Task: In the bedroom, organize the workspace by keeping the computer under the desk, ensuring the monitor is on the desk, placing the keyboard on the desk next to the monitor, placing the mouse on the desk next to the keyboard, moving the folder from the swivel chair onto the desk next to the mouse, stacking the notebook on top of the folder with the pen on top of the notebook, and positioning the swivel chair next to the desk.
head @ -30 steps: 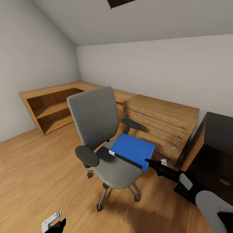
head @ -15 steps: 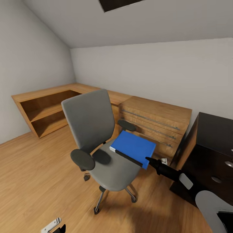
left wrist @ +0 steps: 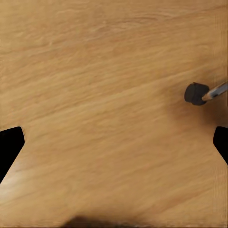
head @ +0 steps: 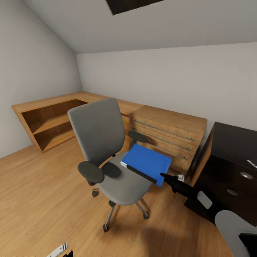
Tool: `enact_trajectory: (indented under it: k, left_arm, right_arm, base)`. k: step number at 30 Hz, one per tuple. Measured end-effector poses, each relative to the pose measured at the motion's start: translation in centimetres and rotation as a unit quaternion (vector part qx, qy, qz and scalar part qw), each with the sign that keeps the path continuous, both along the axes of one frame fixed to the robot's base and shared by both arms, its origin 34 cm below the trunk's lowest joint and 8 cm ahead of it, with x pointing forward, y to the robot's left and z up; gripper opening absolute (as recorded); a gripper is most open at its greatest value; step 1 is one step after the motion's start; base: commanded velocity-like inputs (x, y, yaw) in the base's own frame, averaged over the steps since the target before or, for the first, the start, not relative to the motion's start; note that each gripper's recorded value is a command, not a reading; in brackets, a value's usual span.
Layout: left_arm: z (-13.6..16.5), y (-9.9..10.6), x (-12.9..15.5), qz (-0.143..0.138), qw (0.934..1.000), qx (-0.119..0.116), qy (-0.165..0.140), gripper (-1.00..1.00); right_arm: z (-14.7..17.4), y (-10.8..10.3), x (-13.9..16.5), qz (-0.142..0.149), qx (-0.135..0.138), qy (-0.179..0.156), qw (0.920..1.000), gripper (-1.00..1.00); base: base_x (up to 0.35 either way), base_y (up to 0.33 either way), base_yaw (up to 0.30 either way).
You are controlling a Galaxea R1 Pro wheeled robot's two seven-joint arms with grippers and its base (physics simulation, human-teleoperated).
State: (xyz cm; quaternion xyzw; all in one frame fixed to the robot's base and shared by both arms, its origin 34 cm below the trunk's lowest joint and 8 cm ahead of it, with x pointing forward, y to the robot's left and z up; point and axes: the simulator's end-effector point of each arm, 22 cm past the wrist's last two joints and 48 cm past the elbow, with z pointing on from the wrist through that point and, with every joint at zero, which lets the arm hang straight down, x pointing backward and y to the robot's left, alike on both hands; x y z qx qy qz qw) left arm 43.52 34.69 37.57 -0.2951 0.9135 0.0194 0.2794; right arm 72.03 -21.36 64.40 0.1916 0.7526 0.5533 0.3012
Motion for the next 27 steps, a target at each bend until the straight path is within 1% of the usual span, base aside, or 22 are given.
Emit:
enact_trajectory:
  k: [8, 11, 15, 19, 20, 21, 27]
  left_arm:
    - [0.2, 0.0, 0.3, 0.0, 1.0, 0.0, -0.004, 1.0]
    - [0.4, 0.0, 0.4, 0.0, 1.0, 0.0, -0.006, 1.0]
    - [0.5, -0.2, 0.5, -0.002, 1.0, -0.001, -0.008, 1.0]
    - [1.3, -0.4, 0.7, -0.004, 1.0, -0.002, -0.008, 1.0]
    - [1.4, -0.5, 0.5, -0.004, 1.0, -0.003, -0.006, 1.0]
    - [1.0, -0.9, -0.4, -0.005, 0.9999, -0.007, 0.005, 1.0]
    - [1.9, -1.0, -0.8, -0.004, 0.9999, -0.009, 0.013, 1.0]
  right_arm:
    - [0.5, 0.4, 0.0, 0.002, 0.002, -0.005, 1.0, -1.0]
    - [0.7, 0.4, 0.0, 0.001, 0.002, -0.007, 1.0, -1.0]
    - [1.0, 0.4, 0.1, 0.001, 0.001, -0.009, 1.0, -1.0]
    - [2.0, 0.4, 0.2, 0.002, 0.001, -0.011, 0.9999, -1.0]
    - [2.3, 0.4, 0.2, 0.002, 0.001, -0.012, 0.9999, -1.0]
    - [2.5, 0.5, 0.3, 0.002, 0.002, -0.012, 0.9999, -1.0]
    - [3.8, 0.4, 0.4, 0.002, 0.001, -0.012, 0.9999, -1.0]
  base:
    - [-0.318, 0.0, -0.166]
    - [-0.202, 0.0, -0.179]
    - [-0.036, 0.0, -0.197]
    - [-0.007, 0.0, -0.197]
    - [-0.001, 0.0, -0.076]
    - [-0.001, 0.0, -0.061]
    - [0.0, 0.0, -0.022]
